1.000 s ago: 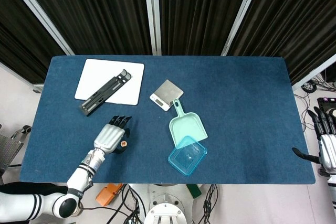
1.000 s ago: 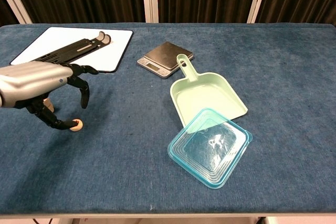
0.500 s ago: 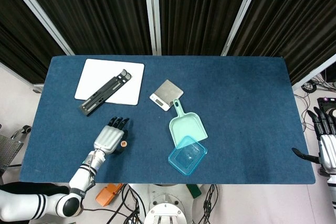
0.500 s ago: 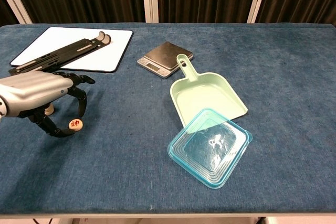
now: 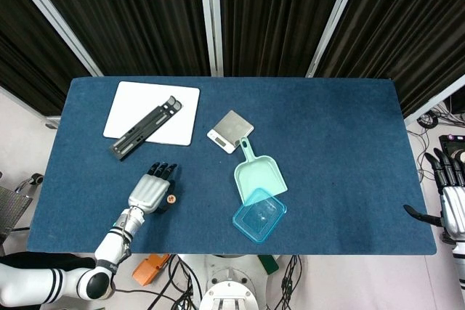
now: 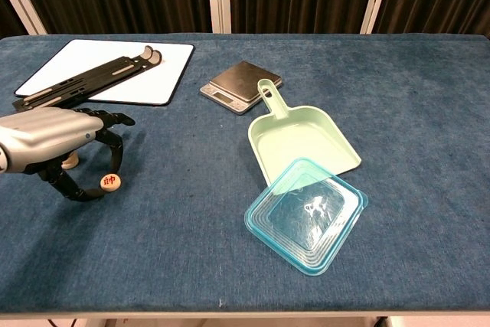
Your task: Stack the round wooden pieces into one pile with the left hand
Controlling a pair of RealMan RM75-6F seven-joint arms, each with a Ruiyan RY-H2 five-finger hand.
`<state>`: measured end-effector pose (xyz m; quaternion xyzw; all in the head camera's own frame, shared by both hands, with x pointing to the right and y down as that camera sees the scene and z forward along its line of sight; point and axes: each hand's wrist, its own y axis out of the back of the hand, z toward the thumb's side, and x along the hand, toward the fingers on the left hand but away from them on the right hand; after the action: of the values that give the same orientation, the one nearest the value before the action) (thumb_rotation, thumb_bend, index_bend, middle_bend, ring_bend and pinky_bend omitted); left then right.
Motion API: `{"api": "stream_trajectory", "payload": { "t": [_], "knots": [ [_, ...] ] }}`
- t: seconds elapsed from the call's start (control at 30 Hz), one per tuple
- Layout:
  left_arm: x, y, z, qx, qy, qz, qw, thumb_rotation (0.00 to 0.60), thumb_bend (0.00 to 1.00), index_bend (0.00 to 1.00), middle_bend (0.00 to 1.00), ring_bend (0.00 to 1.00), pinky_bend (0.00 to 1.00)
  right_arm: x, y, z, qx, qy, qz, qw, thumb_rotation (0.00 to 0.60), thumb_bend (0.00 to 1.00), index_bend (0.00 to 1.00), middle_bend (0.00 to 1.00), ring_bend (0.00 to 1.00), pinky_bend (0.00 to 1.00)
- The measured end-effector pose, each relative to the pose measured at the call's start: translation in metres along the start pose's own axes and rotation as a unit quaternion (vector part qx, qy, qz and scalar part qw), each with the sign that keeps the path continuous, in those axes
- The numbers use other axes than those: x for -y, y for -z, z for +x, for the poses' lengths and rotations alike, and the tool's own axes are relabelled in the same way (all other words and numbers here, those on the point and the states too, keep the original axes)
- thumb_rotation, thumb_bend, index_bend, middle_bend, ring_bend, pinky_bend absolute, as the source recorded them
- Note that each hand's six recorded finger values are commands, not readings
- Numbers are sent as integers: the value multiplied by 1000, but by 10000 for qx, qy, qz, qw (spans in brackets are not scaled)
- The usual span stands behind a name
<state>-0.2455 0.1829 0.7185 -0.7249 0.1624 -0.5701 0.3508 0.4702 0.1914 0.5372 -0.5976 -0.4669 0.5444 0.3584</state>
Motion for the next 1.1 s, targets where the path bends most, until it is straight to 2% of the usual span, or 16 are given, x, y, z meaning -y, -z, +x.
{"api": "stream_trajectory", "payload": {
  "t": [0.27,0.43,0.8,0.93,1.1],
  "knots": [
    [1,-1,0,18,26,-84,10000,600,363,508,0,0,5,0,0,0,1,-4,-3,10000,600,31,0,12,0,5],
    [-6,2,-1,-6,-68,-260,9996,600,372,511,0,0,5,-1,0,0,1,23,4,10000,600,31,0,12,0,5],
    [-46,46,-4,-528,-506,-786,9942,600,367,511,0,0,5,-1,0,0,2,17,-2,10000,600,31,0,12,0,5],
    [-50,61,-10,-692,-500,-925,9921,600,354,511,0,0,5,1,-1,-1,2,-11,2,10000,600,31,0,12,0,5],
    [-42,70,-15,-788,-324,-997,9914,600,349,511,0,0,5,0,-2,-2,-19,2,12,10000,600,31,0,12,0,5]
  ]
}}
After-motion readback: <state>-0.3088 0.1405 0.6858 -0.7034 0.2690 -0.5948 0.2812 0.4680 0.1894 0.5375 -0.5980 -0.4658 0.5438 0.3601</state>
